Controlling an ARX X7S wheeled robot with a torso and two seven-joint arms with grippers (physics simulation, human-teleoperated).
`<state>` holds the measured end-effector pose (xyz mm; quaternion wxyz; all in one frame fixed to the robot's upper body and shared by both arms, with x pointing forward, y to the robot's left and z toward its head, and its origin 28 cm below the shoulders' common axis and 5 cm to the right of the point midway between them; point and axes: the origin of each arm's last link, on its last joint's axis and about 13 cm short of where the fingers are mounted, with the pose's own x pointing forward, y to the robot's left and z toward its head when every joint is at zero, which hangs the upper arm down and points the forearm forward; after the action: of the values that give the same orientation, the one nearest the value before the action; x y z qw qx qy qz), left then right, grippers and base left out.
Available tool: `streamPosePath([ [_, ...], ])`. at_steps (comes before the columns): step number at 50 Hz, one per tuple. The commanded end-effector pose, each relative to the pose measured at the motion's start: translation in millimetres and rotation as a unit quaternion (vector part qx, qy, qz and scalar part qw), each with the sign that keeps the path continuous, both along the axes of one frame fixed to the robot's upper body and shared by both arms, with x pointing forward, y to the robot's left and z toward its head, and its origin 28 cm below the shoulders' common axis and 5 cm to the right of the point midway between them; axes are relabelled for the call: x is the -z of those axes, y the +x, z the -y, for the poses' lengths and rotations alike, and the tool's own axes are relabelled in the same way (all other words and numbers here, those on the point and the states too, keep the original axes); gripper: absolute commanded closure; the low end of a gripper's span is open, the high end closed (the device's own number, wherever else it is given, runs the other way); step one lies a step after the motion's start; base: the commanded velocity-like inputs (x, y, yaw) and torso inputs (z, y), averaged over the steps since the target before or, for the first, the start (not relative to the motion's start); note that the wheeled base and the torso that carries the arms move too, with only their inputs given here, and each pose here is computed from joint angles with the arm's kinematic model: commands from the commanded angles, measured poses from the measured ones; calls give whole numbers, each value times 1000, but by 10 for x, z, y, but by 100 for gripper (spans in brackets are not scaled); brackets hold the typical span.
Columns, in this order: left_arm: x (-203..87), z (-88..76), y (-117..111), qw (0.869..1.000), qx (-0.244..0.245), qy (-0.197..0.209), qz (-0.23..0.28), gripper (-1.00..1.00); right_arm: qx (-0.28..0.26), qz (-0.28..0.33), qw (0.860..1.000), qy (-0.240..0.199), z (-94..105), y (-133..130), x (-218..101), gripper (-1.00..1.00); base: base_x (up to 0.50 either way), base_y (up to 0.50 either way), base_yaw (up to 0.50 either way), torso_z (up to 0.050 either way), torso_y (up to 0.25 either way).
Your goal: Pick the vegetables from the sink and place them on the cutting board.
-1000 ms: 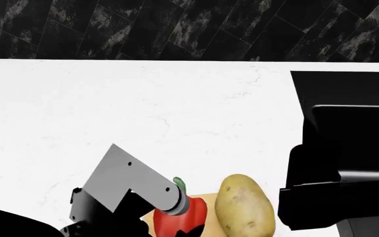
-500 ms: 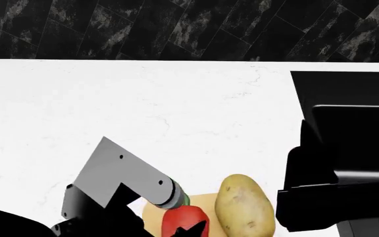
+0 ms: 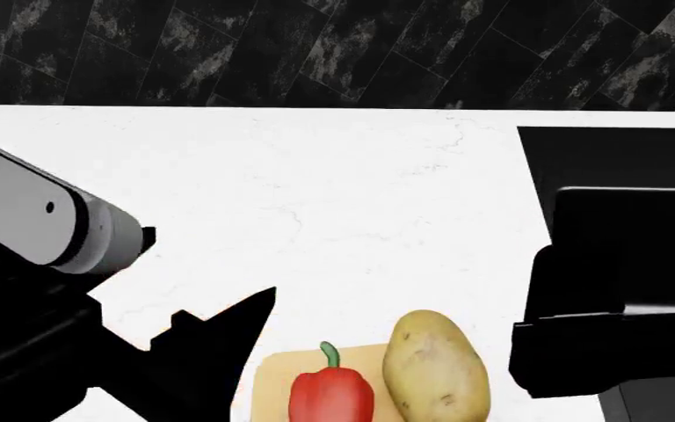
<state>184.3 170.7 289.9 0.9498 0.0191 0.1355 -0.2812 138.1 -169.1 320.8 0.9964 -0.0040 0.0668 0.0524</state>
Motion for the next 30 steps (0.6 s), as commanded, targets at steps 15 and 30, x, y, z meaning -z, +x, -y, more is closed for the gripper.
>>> streamPosePath([
  [15, -619, -581, -8, 993, -97, -19, 61, -100, 10, 36, 999, -9, 45, 108, -246, -100, 0, 0, 0, 0, 0],
  [30, -1137, -675, 135, 989, -119, -11, 87, -100, 14, 57, 998, -21, 127, 160, -776, -100, 0, 0, 0, 0, 0],
])
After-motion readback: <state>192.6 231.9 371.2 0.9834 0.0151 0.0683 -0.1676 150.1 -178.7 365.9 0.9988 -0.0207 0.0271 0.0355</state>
